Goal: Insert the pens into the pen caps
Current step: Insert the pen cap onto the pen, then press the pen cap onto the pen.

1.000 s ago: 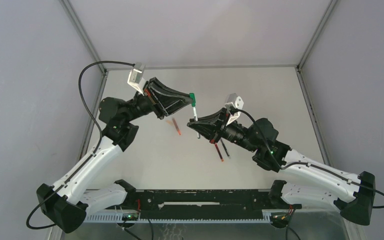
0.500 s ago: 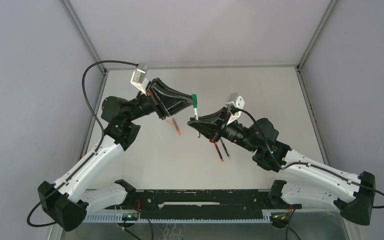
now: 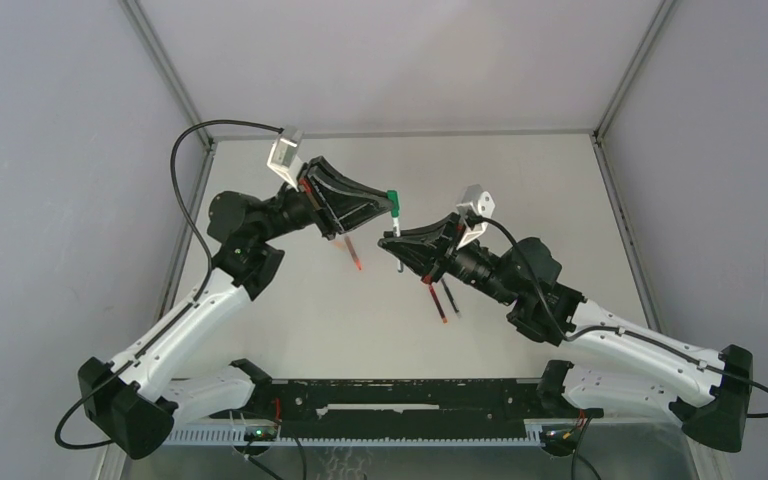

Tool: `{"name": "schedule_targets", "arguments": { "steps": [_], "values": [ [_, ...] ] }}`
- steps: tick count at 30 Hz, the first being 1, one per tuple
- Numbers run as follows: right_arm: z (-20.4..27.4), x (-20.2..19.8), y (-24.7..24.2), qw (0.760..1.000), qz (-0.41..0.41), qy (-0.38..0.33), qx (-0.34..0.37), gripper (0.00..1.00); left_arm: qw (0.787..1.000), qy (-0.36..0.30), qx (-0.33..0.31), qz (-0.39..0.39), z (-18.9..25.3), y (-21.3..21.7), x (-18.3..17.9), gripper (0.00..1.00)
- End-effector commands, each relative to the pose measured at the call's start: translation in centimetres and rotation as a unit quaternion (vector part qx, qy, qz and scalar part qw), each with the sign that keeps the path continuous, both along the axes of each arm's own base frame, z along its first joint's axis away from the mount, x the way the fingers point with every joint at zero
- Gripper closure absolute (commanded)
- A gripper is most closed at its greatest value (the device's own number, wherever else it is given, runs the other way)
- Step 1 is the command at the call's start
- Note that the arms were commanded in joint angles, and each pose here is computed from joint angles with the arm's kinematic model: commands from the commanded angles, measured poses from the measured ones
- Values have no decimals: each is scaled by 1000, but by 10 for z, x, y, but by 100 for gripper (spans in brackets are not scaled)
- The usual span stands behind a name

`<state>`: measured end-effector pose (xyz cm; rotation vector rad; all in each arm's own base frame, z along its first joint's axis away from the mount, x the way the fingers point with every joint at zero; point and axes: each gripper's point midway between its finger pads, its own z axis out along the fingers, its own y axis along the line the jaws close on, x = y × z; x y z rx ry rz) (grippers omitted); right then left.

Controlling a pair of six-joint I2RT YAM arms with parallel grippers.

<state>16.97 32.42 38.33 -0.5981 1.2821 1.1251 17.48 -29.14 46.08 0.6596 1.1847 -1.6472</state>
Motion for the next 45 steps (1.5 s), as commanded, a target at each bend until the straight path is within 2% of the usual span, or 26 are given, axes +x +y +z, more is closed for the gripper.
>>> {"name": "schedule_targets", "arguments": {
  "steps": [1,4,10,15,24,33,45],
  "values": [
    [49,6,-17,997,-30,-34,67,100,999,-29,1,-25,3,-3,-13,100],
    [51,7,-18,996,-30,-34,70,100,999,-26,5,-29,1,-5,-13,98],
    [47,10,-19,997,-35,-34,61,100,999,-26,4,-20,3,-3,-12,68],
    [41,10,-19,998,-35,-33,49,100,1000,-29,3,-9,9,-2,-10,55],
    [26,3,-10,999,-10,-23,21,100,997,-22,15,71,18,5,11,43],
    [19,6,-2,1000,-6,-15,15,100,997,-24,19,73,20,5,7,31],
    [15,18,-5,999,-39,-9,-1,100,993,-19,53,100,13,0,13,30]
  ]
}}
